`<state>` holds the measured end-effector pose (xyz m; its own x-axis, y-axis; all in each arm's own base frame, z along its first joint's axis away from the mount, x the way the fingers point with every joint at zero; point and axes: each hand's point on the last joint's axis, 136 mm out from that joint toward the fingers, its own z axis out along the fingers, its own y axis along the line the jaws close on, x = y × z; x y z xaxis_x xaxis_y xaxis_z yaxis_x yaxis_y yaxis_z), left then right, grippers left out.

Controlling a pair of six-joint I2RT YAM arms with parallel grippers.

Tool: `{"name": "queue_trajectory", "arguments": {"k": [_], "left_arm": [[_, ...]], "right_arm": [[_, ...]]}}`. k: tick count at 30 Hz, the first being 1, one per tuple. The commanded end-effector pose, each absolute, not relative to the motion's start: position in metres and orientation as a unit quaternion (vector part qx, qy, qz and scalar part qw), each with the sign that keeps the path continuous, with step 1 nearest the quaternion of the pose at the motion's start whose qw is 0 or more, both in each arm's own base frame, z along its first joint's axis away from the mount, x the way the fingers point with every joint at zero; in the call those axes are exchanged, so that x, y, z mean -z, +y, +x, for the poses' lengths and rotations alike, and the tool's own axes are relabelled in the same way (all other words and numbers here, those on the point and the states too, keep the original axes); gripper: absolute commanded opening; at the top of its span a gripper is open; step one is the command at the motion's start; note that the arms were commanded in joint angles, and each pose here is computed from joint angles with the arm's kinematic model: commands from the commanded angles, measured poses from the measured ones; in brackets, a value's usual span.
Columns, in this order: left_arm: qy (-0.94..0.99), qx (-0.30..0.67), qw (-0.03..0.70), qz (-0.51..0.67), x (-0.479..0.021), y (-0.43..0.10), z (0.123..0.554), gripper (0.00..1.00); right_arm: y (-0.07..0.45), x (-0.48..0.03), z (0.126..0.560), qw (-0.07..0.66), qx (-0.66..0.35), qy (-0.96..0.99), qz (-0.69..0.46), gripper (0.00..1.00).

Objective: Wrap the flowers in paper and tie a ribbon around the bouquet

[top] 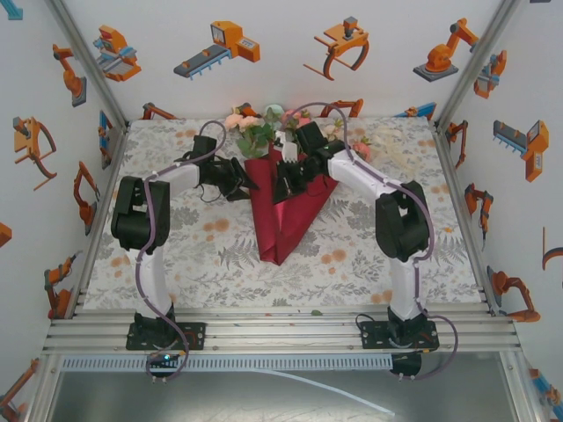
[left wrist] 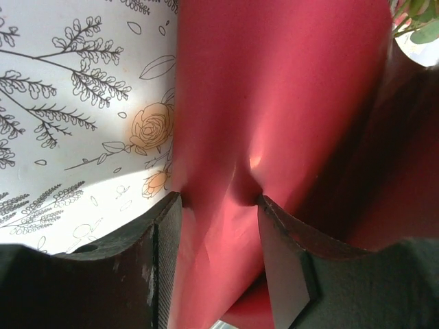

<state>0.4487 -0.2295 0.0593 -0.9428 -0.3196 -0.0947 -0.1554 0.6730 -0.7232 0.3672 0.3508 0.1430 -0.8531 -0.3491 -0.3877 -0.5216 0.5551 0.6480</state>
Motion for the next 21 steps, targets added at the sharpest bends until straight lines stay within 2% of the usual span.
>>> {"name": "queue_trajectory", "arguments": {"k": [1, 11, 21], "left_arm": [[0.902, 0.397, 0.117, -0.123, -0.067, -0.240, 0.457, 0.47], [0.907, 0.391, 0.106, -0.117, -0.060, -0.249, 0.449, 0.46], [0.914, 0.373, 0.099, -0.126, -0.059, -0.245, 0.446, 0.46]], "right_arm": [[0.347, -0.145, 0.358, 0.097, -0.377, 0.884, -0.260, 0.12], [0.364, -0.115, 0.391, 0.102, -0.343, 0.914, -0.191, 0.16], [0.384, -0.098, 0.403, 0.104, -0.367, 0.907, -0.177, 0.21]]}}
